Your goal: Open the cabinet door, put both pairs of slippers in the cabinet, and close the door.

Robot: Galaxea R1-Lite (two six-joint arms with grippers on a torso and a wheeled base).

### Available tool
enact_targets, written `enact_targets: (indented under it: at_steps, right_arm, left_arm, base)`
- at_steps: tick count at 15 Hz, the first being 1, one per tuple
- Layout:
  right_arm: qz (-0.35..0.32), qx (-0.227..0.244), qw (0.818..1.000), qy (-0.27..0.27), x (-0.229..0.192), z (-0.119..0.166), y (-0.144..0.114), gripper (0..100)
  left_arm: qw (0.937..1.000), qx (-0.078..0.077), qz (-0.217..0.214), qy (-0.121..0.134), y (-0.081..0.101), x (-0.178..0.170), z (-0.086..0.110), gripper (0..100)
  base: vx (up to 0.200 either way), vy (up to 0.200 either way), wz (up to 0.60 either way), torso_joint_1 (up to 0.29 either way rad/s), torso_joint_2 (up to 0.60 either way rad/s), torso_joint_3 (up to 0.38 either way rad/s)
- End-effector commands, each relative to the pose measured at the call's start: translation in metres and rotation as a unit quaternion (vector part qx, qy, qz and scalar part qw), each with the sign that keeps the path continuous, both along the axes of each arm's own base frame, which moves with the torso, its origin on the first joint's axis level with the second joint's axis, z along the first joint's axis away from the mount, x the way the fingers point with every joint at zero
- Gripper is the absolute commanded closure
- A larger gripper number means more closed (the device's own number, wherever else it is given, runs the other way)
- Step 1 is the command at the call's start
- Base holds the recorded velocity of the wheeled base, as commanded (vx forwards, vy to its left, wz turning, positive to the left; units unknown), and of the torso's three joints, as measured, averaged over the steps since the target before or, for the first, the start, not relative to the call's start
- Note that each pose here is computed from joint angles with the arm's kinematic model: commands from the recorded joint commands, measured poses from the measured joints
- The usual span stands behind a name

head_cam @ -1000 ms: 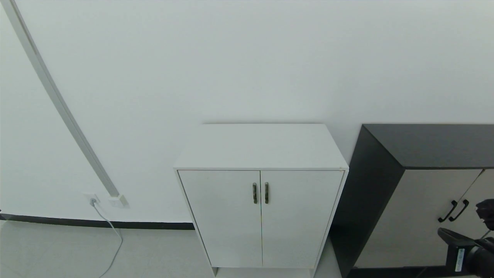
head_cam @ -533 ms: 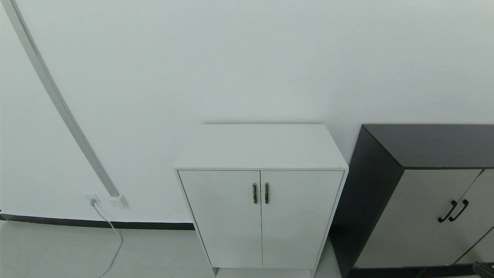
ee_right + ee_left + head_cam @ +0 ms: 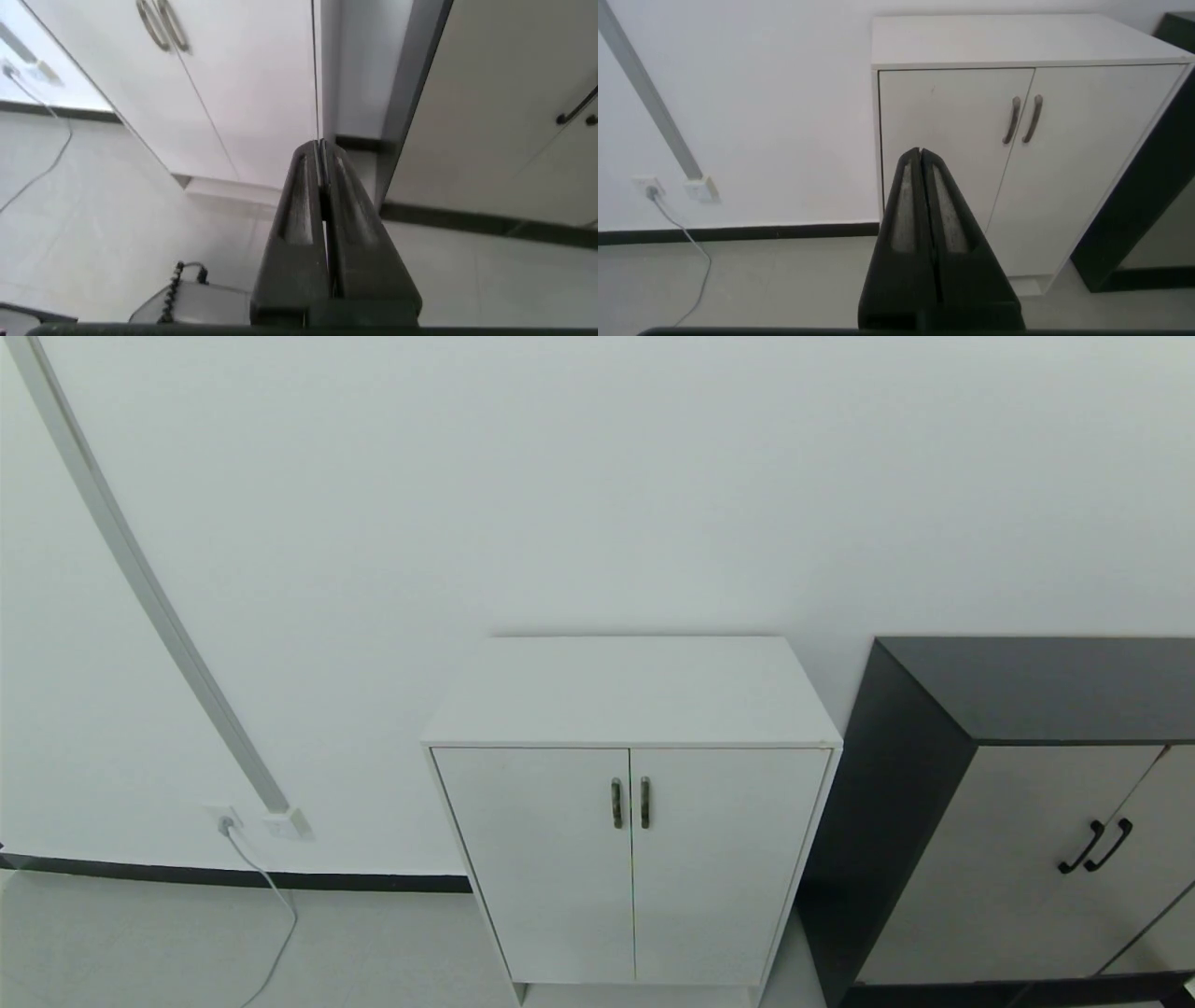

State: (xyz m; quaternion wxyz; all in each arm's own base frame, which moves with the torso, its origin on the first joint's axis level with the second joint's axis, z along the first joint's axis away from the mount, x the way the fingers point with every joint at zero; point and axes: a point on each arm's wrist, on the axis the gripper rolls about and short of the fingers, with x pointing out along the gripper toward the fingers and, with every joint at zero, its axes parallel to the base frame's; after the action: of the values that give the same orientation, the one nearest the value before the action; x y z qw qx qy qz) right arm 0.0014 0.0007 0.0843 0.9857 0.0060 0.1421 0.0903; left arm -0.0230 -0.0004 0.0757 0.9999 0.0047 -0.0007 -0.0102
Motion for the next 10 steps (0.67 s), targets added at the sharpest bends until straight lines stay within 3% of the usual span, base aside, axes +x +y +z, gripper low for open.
enact_targets:
  at_steps: [1,4,7,9,10]
  right_arm:
    - [-0.001,0.002,1.000,-0.017,-0.0032,-0.0015,-0.0006,100]
    - [-0.010,-0.005,1.000,-0.025,-0.0054,-0.0049,-0.0014,100]
    - [-0.134,-0.026,0.991,-0.016,-0.0045,-0.0051,-0.0016,100]
    - [-0.164,-0.026,0.986,-0.030,-0.0070,-0.0057,-0.0012,100]
    - [-0.155,-0.023,0.985,-0.069,-0.0131,-0.0063,-0.0007,100]
  left_arm:
    - [1.0000,0.000,0.000,0.001,0.0000,0.0001,0.0000,100]
    - [1.0000,0.001,0.000,0.001,0.0000,0.0001,0.0000,100]
    - [1.0000,0.000,0.000,0.001,0.0000,0.0001,0.0000,100]
    - [1.0000,0.001,0.000,0.001,0.0000,0.0001,0.0000,100]
    - [1.0000,0.000,0.000,0.001,0.0000,0.0001,0.0000,100]
  base:
    - [0.000,0.000,0.00,0.000,0.00,0.000]
    - [0.000,0.000,0.00,0.000,0.00,0.000]
    - [0.000,0.000,0.00,0.000,0.00,0.000]
    - [0.000,0.000,0.00,0.000,0.00,0.000]
    - [0.000,0.000,0.00,0.000,0.00,0.000]
